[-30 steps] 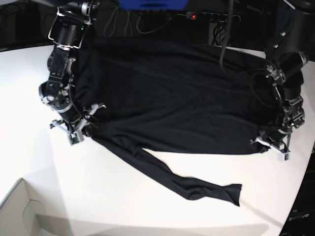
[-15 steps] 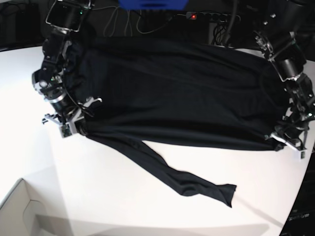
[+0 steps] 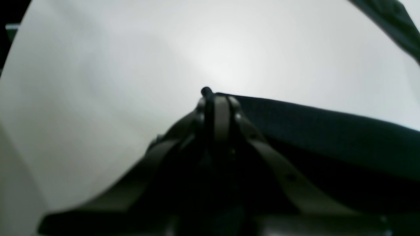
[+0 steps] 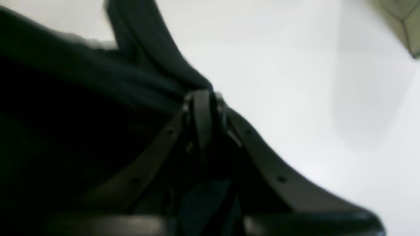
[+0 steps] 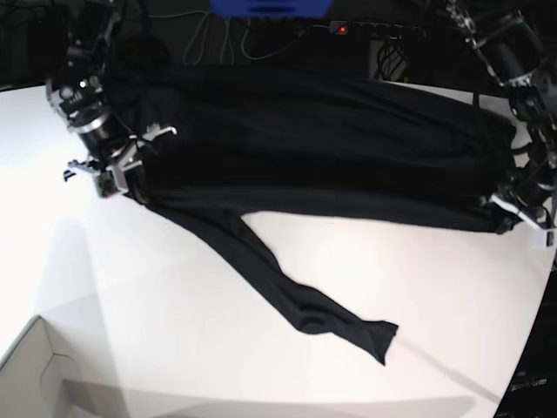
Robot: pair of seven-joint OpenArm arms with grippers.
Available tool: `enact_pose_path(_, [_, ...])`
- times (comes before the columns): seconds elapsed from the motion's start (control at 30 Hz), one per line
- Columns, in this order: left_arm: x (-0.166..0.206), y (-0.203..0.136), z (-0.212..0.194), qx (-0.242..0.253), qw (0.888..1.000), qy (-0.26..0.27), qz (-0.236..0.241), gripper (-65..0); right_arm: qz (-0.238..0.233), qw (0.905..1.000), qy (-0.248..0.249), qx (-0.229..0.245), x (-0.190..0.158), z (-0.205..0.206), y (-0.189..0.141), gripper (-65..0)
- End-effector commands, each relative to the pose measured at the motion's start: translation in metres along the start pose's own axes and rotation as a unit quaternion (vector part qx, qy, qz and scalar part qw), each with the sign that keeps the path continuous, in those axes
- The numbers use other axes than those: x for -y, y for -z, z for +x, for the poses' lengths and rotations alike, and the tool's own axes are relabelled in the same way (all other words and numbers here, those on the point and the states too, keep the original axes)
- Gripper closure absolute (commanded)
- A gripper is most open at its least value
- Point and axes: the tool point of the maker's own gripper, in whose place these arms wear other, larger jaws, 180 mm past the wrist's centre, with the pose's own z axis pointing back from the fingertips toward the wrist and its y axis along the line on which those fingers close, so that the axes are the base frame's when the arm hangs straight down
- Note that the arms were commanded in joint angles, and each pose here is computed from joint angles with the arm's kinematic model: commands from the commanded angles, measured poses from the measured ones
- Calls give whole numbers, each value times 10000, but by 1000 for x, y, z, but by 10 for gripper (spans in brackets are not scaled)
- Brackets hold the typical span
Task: Layout the t-shirt on the table in an organized manner, then fold the t-shirt properly
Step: 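Fold the grasped half over onto the collar half with both grippers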
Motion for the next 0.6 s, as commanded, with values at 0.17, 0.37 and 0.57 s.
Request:
enact_pose_path(0.17, [-24,-28,18,423,9986,35,304,-1,78,9999,41,141,-10,3,-22,0])
enact_pose_path(0.37, [-37,-39,3,307,9984,-28,477,-1,170,9996,119,-183,-20,-20,-36,0])
enact_pose_path(0.57, [-41,-44,-15,88,9986,-4,516,-1,250,9986,178,-434,-28,-37,-48,0])
